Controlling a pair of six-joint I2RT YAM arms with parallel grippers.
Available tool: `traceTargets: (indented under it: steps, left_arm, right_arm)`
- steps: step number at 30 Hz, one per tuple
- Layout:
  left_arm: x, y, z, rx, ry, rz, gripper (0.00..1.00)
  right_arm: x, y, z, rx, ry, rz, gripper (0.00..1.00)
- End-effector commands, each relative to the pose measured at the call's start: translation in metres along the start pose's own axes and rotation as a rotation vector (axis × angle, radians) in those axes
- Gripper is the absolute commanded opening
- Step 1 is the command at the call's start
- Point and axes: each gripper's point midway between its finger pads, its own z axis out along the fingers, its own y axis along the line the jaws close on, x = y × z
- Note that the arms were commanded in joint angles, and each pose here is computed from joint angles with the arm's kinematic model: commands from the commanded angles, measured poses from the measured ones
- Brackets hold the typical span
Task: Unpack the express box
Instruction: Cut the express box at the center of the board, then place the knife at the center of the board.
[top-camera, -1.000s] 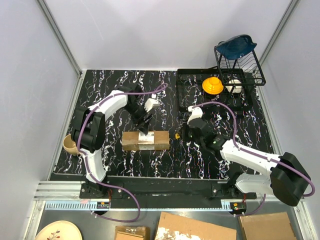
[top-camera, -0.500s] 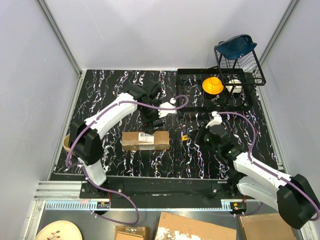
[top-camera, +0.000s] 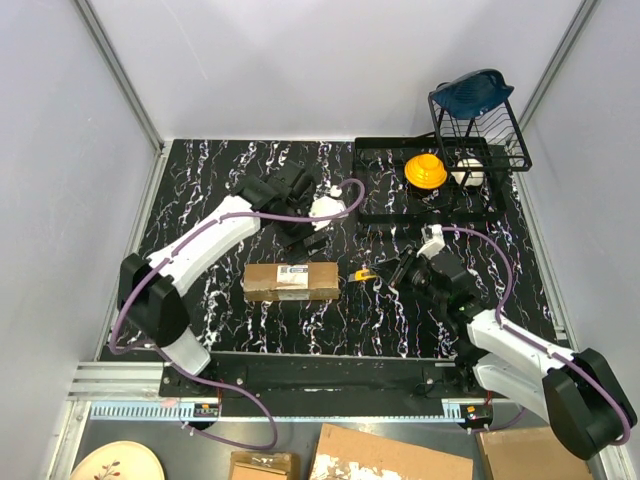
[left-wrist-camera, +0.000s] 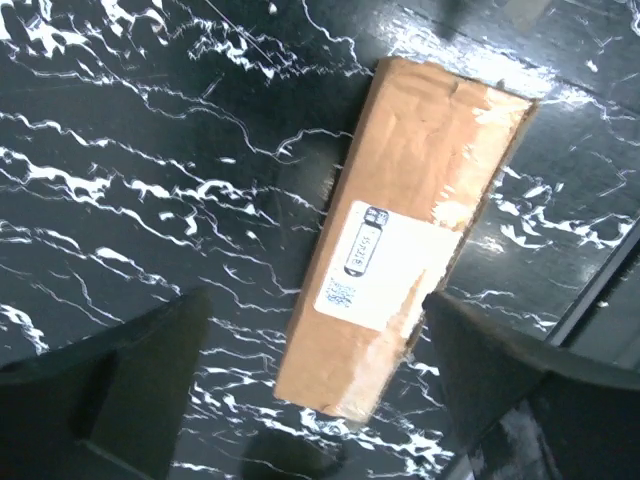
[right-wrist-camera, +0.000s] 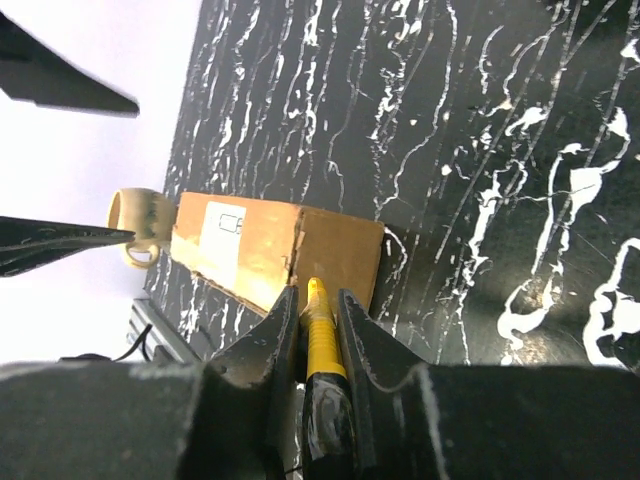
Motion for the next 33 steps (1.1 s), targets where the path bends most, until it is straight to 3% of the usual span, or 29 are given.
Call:
traceTargets:
  steps: [1,3,4,5,6,7,10,15,17,33]
  left_arm:
    - [0.006,-0.003,-0.012,0.003,0.041,-0.081,0.86]
    - [0.006,-0.017,0.000,0.088,0.113,-0.046,0.62]
    - [0.001,-0.015,0.006,0.063,0.085,-0.004,0.51]
    - [0.000,-0.015,0.008,0.033,0.057,0.036,0.52]
    - [0.015,-0.030,0.011,0.005,0.065,0.096,0.54]
    - [0.000,-0.025,0.016,-0.059,-0.015,0.173,0.64]
    - [0.004,-0.038,0.028,-0.086,-0.050,0.213,0.80]
    - [0.004,-0.045,0.039,-0.067,-0.052,0.183,0.89]
    - [0.002,-0.045,0.040,-0.086,-0.056,0.212,0.99]
    - [0.016,-0.066,0.057,0.049,-0.010,0.291,0.99]
  right_arm:
    - [-0.018,0.025,0.000,-0.111,-0.054,0.000,0.00]
    - [-0.017,0.024,0.001,-0.116,-0.058,0.018,0.00]
    - [-0.017,0.022,0.002,-0.118,-0.063,0.027,0.00]
    - [-0.017,0.023,0.002,-0.125,-0.060,0.052,0.00]
    - [-0.019,0.025,0.003,-0.135,-0.067,0.058,0.00]
    - [-0.018,0.023,0.003,-0.133,-0.067,0.065,0.00]
    - [-0.016,0.019,0.005,-0.137,-0.064,0.086,0.00]
    - [-0.019,0.013,0.005,-0.146,-0.068,0.132,0.00]
    - [-0.020,0.013,0.004,-0.155,-0.069,0.139,0.00]
    - [-0.016,0.015,0.019,-0.206,-0.038,0.208,0.00]
